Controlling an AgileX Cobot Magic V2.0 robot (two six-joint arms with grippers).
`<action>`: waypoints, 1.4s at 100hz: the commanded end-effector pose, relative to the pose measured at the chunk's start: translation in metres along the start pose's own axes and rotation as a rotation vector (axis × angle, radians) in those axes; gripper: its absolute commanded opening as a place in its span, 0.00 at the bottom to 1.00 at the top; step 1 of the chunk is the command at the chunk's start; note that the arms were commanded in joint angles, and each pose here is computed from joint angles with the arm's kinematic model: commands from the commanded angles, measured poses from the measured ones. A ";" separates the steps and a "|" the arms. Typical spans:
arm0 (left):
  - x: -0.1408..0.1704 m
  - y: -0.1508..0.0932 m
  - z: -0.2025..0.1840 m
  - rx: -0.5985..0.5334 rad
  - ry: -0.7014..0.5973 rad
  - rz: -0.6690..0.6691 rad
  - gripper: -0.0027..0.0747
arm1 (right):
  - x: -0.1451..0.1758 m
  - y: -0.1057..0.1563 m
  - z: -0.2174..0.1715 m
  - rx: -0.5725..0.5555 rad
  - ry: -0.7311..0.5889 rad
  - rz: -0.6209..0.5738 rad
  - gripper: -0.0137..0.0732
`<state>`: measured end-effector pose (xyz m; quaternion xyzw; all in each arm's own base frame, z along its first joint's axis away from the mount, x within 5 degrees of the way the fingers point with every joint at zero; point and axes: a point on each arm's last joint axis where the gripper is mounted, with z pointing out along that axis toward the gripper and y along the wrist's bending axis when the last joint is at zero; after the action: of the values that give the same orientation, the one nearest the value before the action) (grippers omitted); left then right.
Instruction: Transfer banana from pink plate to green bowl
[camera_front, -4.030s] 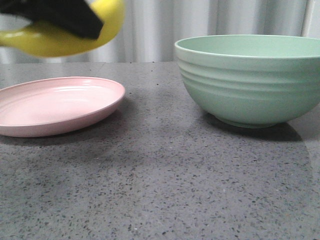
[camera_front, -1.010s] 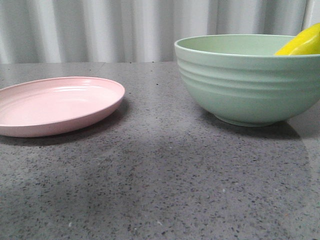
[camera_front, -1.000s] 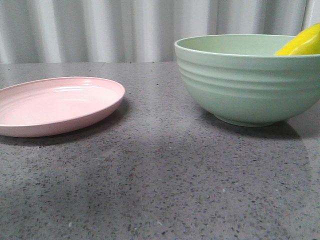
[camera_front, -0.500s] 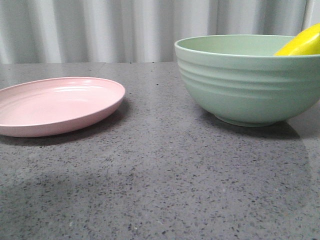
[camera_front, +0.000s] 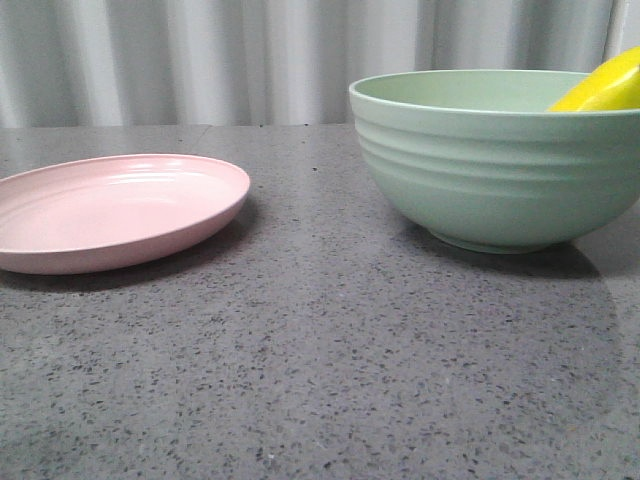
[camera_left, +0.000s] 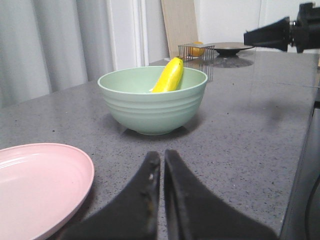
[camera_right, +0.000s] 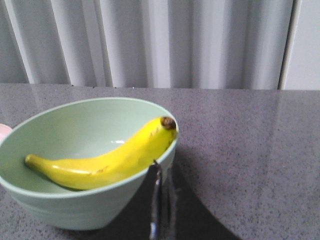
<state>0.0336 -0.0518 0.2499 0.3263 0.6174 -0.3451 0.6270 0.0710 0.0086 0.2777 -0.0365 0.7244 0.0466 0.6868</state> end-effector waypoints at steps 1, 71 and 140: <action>-0.014 0.000 -0.002 -0.002 -0.107 -0.019 0.01 | -0.007 -0.001 -0.003 0.012 -0.100 -0.021 0.07; 0.005 0.006 0.001 -0.077 -0.096 0.003 0.01 | 0.015 -0.001 0.002 0.012 -0.027 -0.021 0.07; 0.047 0.046 -0.026 -0.871 -0.056 -0.044 0.01 | 0.015 -0.001 0.002 0.012 -0.027 -0.021 0.07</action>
<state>0.0584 -0.0099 0.2133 0.0313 0.6785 -0.0889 0.7285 0.0712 0.0086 0.2482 -0.0385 0.7472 0.0439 0.6620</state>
